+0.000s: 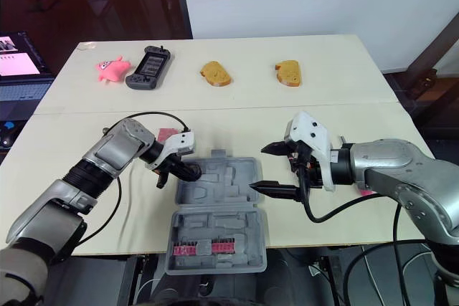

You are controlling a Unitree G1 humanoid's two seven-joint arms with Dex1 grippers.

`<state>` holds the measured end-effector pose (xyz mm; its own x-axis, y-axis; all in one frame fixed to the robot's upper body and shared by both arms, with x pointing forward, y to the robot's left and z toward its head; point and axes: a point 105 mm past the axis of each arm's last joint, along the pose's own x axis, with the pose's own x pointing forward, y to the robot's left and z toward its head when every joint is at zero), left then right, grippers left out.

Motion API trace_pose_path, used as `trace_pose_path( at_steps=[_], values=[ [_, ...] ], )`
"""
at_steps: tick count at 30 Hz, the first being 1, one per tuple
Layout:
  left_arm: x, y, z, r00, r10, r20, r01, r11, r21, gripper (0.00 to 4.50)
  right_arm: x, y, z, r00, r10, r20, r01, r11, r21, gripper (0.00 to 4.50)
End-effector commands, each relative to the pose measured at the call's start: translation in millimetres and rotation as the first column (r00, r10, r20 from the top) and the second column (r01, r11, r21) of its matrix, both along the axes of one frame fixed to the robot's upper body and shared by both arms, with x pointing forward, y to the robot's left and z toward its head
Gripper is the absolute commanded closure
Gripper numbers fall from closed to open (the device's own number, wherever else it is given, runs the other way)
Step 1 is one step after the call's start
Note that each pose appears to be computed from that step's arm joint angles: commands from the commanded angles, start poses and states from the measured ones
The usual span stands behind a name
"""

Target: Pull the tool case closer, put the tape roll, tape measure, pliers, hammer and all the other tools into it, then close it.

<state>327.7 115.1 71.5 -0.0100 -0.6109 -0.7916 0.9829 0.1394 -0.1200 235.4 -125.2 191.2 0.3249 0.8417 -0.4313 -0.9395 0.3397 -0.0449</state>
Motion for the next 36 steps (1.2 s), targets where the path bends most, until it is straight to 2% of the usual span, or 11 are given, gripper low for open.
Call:
trace_pose_path(
  at_steps=[1, 17, 21, 22, 24, 26, 28, 31, 34, 36],
  values=[
    [8.8, 2.1, 9.9, 0.999, 0.007, 0.042, -0.007, 1.000, 0.005, 4.41, -2.2, 0.9, 9.8, 0.999, 0.013, 0.050, -0.013, 1.000, -0.004, 0.00],
    [13.8, 1.9, 3.0, 0.999, -0.017, 0.048, 0.015, 0.999, 0.041, 4.41, -0.8, 1.9, 10.5, 0.999, 0.011, 0.050, -0.010, 1.000, -0.003, 0.00],
    [21.2, -0.5, 12.9, 0.995, 0.007, 0.101, -0.009, 1.000, 0.019, 4.41, -0.4, 1.6, 10.2, 0.999, 0.011, 0.049, -0.011, 1.000, -0.006, 0.00],
    [21.8, -1.0, 18.5, 0.993, 0.001, 0.115, -0.003, 1.000, 0.017, 3.76, 0.0, 1.4, 10.1, 0.999, 0.011, 0.049, -0.011, 1.000, -0.008, 0.00],
    [21.3, -4.2, 30.9, 0.991, 0.000, 0.132, 0.001, 1.000, -0.007, 3.00, 0.1, 1.6, 10.4, 0.999, 0.014, 0.047, -0.014, 1.000, -0.006, 0.00],
    [20.3, -3.1, 47.2, 0.986, 0.003, 0.165, 0.000, 1.000, -0.022, 1.96, 0.3, 1.4, 10.9, 0.999, 0.017, 0.047, -0.017, 1.000, -0.007, 0.00],
    [15.3, 2.4, 63.7, 0.984, 0.017, 0.179, -0.010, 0.999, -0.040, 1.96, 0.8, 0.8, 11.1, 0.999, 0.019, 0.047, -0.018, 1.000, -0.010, 0.00],
    [8.1, 8.5, 74.3, 0.983, 0.036, 0.180, -0.026, 0.998, -0.058, 1.96, 1.3, 0.1, 11.4, 0.999, 0.020, 0.047, -0.020, 1.000, -0.013, 0.00],
    [3.6, 17.9, 83.4, 0.974, 0.082, 0.209, -0.055, 0.990, -0.131, 1.96, 3.2, -0.4, 13.0, 0.998, 0.026, 0.051, -0.025, 1.000, -0.017, 0.00],
    [-1.1, 18.3, 79.7, 0.961, 0.090, 0.260, -0.028, 0.972, -0.234, 1.96, 5.2, 0.2, 14.7, 0.998, 0.032, 0.055, -0.031, 0.999, -0.019, 0.00]
  ],
)
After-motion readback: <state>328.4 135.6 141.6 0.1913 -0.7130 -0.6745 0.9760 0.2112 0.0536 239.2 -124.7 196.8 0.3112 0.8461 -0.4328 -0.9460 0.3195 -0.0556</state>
